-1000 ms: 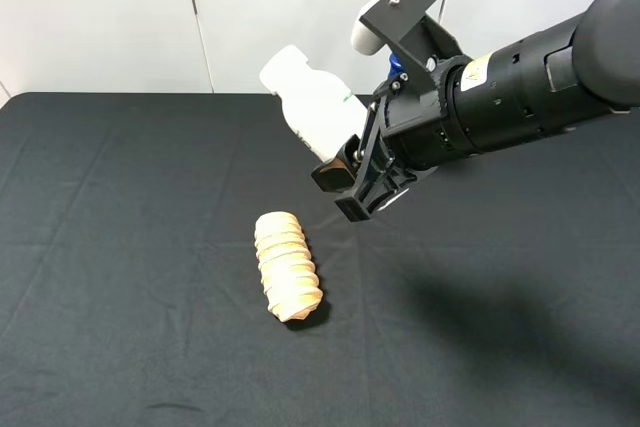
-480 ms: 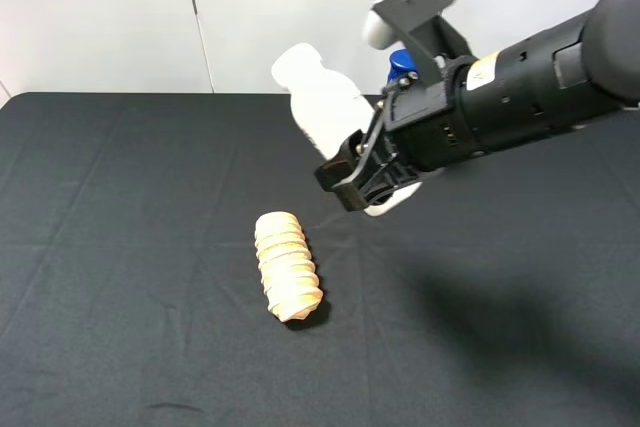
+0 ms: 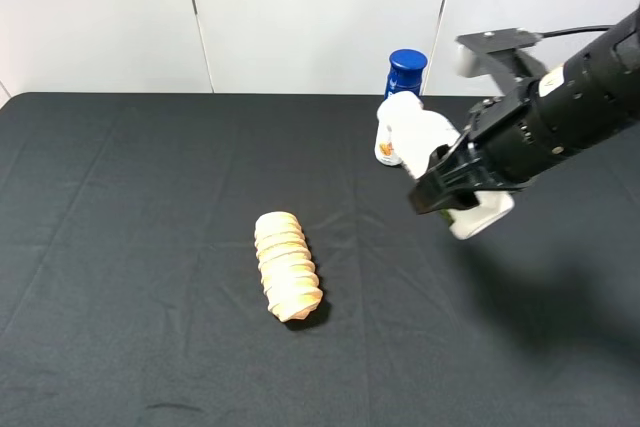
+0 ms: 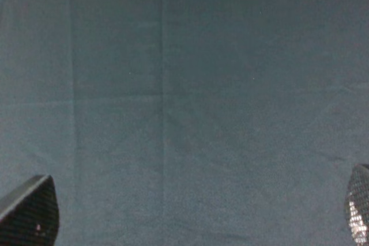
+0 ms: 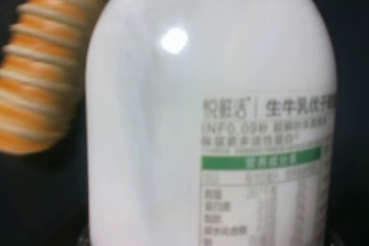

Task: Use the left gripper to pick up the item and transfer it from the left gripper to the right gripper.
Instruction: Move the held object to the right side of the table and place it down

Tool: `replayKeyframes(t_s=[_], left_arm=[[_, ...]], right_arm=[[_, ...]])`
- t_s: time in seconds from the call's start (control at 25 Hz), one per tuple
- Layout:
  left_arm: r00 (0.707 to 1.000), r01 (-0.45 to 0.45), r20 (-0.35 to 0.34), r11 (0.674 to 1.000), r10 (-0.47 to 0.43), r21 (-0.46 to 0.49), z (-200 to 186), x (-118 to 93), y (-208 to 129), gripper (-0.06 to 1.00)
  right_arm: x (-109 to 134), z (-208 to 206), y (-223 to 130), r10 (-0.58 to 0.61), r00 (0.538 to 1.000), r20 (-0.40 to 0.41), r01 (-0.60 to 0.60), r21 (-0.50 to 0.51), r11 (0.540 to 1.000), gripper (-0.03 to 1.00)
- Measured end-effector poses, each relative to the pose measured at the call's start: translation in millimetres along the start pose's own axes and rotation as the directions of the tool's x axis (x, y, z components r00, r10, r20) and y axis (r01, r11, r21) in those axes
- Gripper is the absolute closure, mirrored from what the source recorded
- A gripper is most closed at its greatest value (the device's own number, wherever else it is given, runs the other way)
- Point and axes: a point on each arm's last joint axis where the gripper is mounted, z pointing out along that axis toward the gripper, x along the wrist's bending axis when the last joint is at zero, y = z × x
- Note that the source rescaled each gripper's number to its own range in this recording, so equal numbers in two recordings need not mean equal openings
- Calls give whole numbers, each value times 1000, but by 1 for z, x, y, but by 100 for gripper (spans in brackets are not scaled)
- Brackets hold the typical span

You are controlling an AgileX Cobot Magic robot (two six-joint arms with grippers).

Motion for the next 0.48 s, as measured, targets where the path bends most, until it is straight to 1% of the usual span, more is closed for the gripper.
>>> replayKeyframes(t_s=[0.12, 0.28, 0.4, 0.48], left_arm=[[1000, 0, 0, 1000, 0, 0, 0, 0, 0, -4], [1000, 0, 0, 1000, 0, 0, 0, 0, 0, -4], [1000, 0, 0, 1000, 0, 0, 0, 0, 0, -4], [1000, 0, 0, 1000, 0, 0, 0, 0, 0, -4]], right_arm=[[-23, 6, -1, 66, 996, 57, -68, 29, 997, 93], [-49, 29, -7, 138, 985, 104, -151, 125, 981, 93], [-62, 48, -13, 154, 980, 127, -177, 196, 965, 93], [-67, 60, -17, 142, 980, 139, -172, 240, 955, 93]])
